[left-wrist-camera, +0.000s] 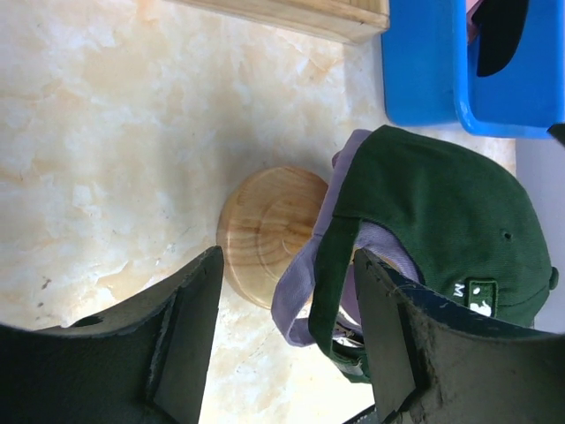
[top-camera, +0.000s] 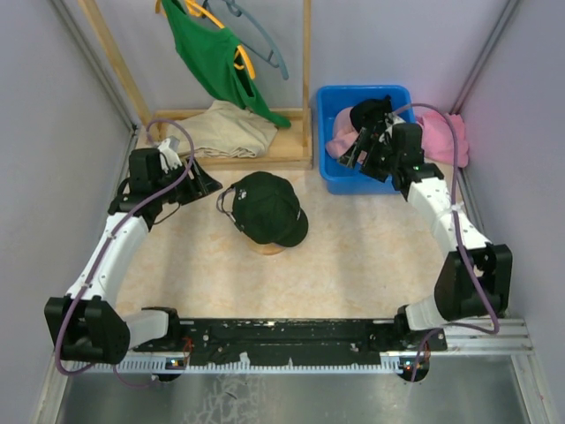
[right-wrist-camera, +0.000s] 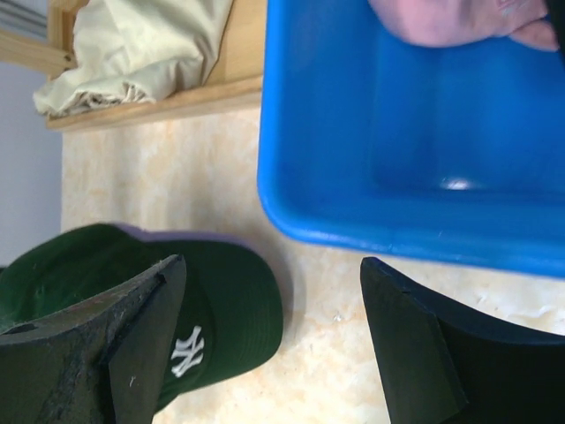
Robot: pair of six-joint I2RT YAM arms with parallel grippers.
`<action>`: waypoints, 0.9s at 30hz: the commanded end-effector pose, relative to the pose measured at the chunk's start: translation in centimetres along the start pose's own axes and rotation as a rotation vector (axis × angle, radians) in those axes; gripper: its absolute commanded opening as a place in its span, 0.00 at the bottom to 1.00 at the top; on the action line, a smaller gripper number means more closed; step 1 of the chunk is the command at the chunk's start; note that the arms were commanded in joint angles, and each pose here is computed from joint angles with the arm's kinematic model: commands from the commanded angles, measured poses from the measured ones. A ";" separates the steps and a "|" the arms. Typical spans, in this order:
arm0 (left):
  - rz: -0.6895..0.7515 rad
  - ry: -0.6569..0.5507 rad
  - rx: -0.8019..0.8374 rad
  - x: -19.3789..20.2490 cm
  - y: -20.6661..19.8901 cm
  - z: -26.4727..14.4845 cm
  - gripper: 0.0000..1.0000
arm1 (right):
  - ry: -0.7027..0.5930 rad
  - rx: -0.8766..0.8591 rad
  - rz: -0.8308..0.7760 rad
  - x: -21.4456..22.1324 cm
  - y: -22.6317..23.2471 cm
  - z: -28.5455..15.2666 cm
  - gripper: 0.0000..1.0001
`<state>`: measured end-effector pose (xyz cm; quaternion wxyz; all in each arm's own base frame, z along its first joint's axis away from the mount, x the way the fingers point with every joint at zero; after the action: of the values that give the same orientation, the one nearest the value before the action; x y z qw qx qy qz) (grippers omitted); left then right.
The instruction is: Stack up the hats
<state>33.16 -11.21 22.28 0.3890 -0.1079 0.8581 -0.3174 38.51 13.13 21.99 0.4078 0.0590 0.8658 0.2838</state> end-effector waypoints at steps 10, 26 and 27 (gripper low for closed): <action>-0.005 -0.039 -0.169 -0.3 3.4 -0.4 0.69 | -0.135 0.320 -0.166 -8.2 -4.9 3.6 0.78; -0.033 -0.114 -0.197 -3.3 4.6 -2.0 0.70 | -0.092 0.305 0.185 -6.4 -5.7 11.3 0.74; -0.033 -0.116 -0.194 -3.4 4.6 -2.0 0.70 | -0.113 0.318 0.215 -6.5 -5.9 11.7 0.75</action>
<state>33.72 -5.60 20.38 0.3953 -0.1855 0.8693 -0.2314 49.68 10.56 15.51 0.3697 0.1540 0.9041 0.1488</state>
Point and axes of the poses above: each gripper's point midway between its finger pads, its own z axis out along the fingers, its own y axis along the line the jaws close on, x = y × z, the point moved 1 cm from there along -z, back along the fingers, and after that the axes turned 5 degrees about -z, right-handed, at the moved point
